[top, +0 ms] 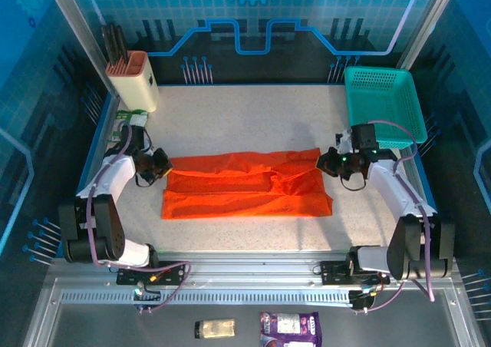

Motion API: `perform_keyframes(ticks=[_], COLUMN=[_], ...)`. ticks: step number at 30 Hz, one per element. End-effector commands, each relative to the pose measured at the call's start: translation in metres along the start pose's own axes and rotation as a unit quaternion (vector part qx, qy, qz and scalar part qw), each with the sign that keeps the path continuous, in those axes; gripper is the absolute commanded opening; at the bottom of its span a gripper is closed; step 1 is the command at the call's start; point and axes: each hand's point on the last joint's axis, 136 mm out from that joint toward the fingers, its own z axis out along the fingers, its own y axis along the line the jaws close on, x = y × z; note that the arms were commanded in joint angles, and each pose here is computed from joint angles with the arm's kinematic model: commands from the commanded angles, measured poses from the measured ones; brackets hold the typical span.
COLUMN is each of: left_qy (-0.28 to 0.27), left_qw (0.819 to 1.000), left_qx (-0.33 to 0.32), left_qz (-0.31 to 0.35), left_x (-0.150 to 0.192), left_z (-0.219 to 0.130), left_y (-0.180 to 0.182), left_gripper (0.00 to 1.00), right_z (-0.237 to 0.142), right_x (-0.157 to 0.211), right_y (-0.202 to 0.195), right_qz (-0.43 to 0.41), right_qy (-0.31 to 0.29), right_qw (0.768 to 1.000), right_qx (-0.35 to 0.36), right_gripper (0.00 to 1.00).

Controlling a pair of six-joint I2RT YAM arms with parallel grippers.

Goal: Fold the inside-out t-shirt

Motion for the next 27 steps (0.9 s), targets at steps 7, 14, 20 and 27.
perform_keyframes(ticks=[7,14,20,27], left_qy=[-0.017,-0.010,0.014,0.009], left_qw=[0.999,0.999,0.999,0.998], left_qx=[-0.028,-0.033,-0.036,-0.045], left_qz=[-0.011,-0.017,-0.036,-0.041], left_x=[0.010,0.019,0.038,0.042], left_z=[-0.012,-0.012,0.002,-0.001], left_y=[0.025,0.032,0.047,0.052], left_gripper=[0.00,0.00,0.00,0.21], right_z=[-0.010,-0.011,0.002,0.005], right_x=[0.035,0.052,0.065,0.078], right_y=[-0.020,-0.029,-0.045,-0.059], right_qz=[0.017,0.021,0.034,0.047], right_qy=[0.017,0.031,0.049,0.069], right_qw=[0.999,0.999,0.997,0.994], right_qx=[0.024,0.034,0.047,0.074], right_gripper=[0.00,0.00,0.00,0.19])
